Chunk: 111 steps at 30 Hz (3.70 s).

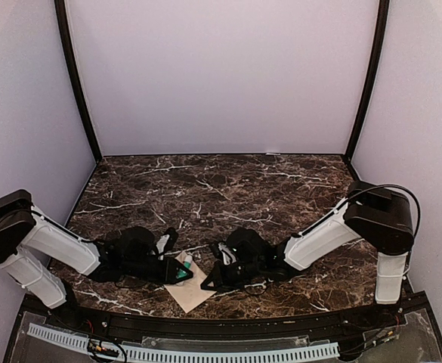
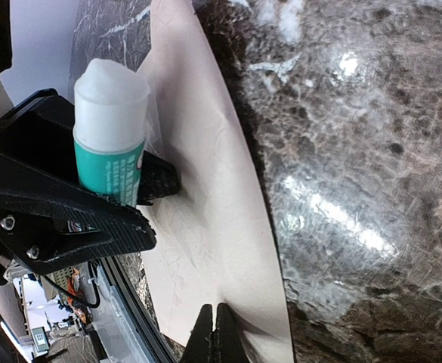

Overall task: Place the letter into the envelope and seal it
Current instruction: Seal the envelope flap on the envelope, then screw the solid glue.

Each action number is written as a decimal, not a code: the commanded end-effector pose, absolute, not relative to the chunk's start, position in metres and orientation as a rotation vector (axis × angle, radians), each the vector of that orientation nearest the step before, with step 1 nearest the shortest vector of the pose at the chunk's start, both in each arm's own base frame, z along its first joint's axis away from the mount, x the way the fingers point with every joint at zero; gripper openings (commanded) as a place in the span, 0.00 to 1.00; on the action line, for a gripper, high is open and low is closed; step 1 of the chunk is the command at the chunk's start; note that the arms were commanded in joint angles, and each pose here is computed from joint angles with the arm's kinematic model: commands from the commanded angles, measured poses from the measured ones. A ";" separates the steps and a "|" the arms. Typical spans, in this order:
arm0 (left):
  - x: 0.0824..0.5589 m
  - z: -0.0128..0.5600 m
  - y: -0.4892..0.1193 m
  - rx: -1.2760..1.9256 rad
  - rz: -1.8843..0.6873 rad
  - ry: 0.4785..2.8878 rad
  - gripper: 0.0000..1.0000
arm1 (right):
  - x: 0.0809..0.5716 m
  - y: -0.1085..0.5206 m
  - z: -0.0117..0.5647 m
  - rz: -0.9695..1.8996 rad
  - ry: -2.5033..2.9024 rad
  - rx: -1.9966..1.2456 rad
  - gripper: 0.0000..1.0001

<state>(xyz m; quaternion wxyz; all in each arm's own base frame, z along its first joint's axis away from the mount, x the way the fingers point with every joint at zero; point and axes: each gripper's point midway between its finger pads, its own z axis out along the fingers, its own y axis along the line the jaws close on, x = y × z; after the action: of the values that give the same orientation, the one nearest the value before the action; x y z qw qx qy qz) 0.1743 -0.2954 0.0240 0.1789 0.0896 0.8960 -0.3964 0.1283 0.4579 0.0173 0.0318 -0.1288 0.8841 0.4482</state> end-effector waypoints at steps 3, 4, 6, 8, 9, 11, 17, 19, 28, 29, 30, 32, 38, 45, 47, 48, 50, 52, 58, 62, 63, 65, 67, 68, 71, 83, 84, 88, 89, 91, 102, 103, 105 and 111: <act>0.172 0.006 -0.273 0.219 -1.008 2.603 0.00 | 0.125 0.438 -0.016 1.238 2.831 -0.352 0.00; 0.172 0.005 -0.272 0.219 -1.002 2.602 0.00 | 0.125 0.438 -0.016 1.238 2.832 -0.350 0.00; 0.173 0.005 -0.268 0.211 -0.989 2.603 0.00 | 0.124 0.438 -0.016 1.238 2.832 -0.351 0.00; 0.174 0.008 -0.266 0.208 -0.989 2.593 0.00 | 0.125 0.439 -0.015 1.241 2.828 -0.353 0.00; 0.174 0.012 -0.266 0.213 -0.990 2.582 0.00 | 0.125 0.439 -0.013 1.244 2.825 -0.355 0.00; 0.176 0.019 -0.265 0.219 -0.987 2.558 0.00 | 0.125 0.439 -0.010 1.245 2.817 -0.359 0.00; 0.185 0.064 -0.268 0.291 -0.994 2.443 0.00 | 0.125 0.456 0.034 1.421 2.663 -0.478 0.00; 0.189 0.086 -0.269 0.318 -0.988 2.393 0.00 | 0.122 0.464 0.060 1.520 2.573 -0.552 0.00; 0.169 0.201 -0.302 0.618 -1.268 2.015 0.00 | 0.128 0.454 0.179 1.732 2.130 -0.654 0.42; 0.164 0.208 -0.306 0.650 -1.291 1.984 0.00 | 0.131 0.449 0.192 1.748 2.073 -0.645 0.48; 0.161 0.222 -0.311 0.677 -1.324 1.926 0.00 | 0.131 0.445 0.207 1.761 2.014 -0.638 0.55; 0.155 0.240 -0.320 0.719 -1.373 1.852 0.00 | 0.133 0.435 0.230 1.764 1.915 -0.620 0.65; 0.140 0.276 -0.344 0.810 -1.446 1.724 0.00 | 0.140 0.414 0.273 1.728 1.760 -0.527 0.77; 0.135 0.283 -0.360 0.837 -1.479 1.702 0.00 | 0.140 0.423 0.299 1.736 1.695 -0.529 0.70; 0.135 0.280 -0.363 0.839 -1.487 1.709 0.00 | 0.138 0.427 0.301 1.741 1.687 -0.544 0.65; 0.135 0.280 -0.363 0.840 -1.489 1.710 0.00 | 0.137 0.430 0.302 1.743 1.685 -0.553 0.62; 0.135 0.277 -0.365 0.842 -1.490 1.719 0.00 | 0.135 0.434 0.302 1.750 1.683 -0.566 0.57; 0.136 0.273 -0.367 0.842 -1.489 1.735 0.00 | 0.134 0.437 0.302 1.754 1.682 -0.571 0.52; 0.135 0.267 -0.369 0.846 -1.499 1.754 0.00 | 0.134 0.442 0.299 1.767 1.694 -0.571 0.40; 0.135 0.265 -0.369 0.848 -1.497 1.758 0.00 | 0.135 0.444 0.295 1.776 1.706 -0.562 0.31; 0.135 0.265 -0.369 0.848 -1.497 1.760 0.00 | 0.135 0.445 0.295 1.778 1.708 -0.560 0.26; 0.135 0.262 -0.370 0.850 -1.493 1.771 0.00 | 0.137 0.444 0.293 1.774 1.718 -0.540 0.16; 0.137 0.259 -0.369 0.845 -1.472 1.785 0.08 | 0.141 0.442 0.289 1.759 1.737 -0.504 0.10; 0.140 0.257 -0.367 0.838 -1.444 1.797 0.24 | 0.144 0.441 0.288 1.750 1.744 -0.488 0.09; 0.148 0.249 -0.359 0.808 -1.355 1.844 0.58 | 0.154 0.436 0.283 1.688 1.793 -0.432 0.06; 0.178 0.220 -0.333 0.733 -0.989 1.985 0.79 | 0.187 0.422 0.262 1.413 1.969 -0.264 0.05; 0.177 0.220 -0.335 0.740 -0.993 1.985 0.79 | 0.187 0.422 0.262 1.414 1.970 -0.262 0.05; 0.172 0.220 -0.346 0.769 -1.036 1.971 0.73 | 0.187 0.424 0.263 1.418 1.973 -0.257 0.04; 0.173 0.219 -0.348 0.771 -1.040 1.974 0.72 | 0.187 0.424 0.263 1.419 1.973 -0.257 0.04; 0.171 0.219 -0.353 0.779 -1.058 1.969 0.68 | 0.187 0.424 0.262 1.418 1.976 -0.259 0.04; 0.170 0.216 -0.361 0.786 -1.083 1.972 0.49 | 0.187 0.424 0.261 1.419 1.982 -0.258 0.04; 0.170 0.216 -0.361 0.785 -1.084 1.971 0.47 | 0.187 0.424 0.261 1.418 1.981 -0.258 0.04; 0.170 0.216 -0.361 0.782 -1.085 1.973 0.46 | 0.187 0.424 0.261 1.420 1.982 -0.258 0.04; 0.170 0.213 -0.363 0.786 -1.099 1.978 0.33 | 0.186 0.425 0.261 1.424 1.984 -0.260 0.04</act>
<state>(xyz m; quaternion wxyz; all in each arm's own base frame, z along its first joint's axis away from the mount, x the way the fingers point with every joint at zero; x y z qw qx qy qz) 0.1695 -0.3548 0.1956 0.3537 0.3043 0.7849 -0.4077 0.1850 0.4215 0.2334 0.3201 -0.1054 0.7836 0.5219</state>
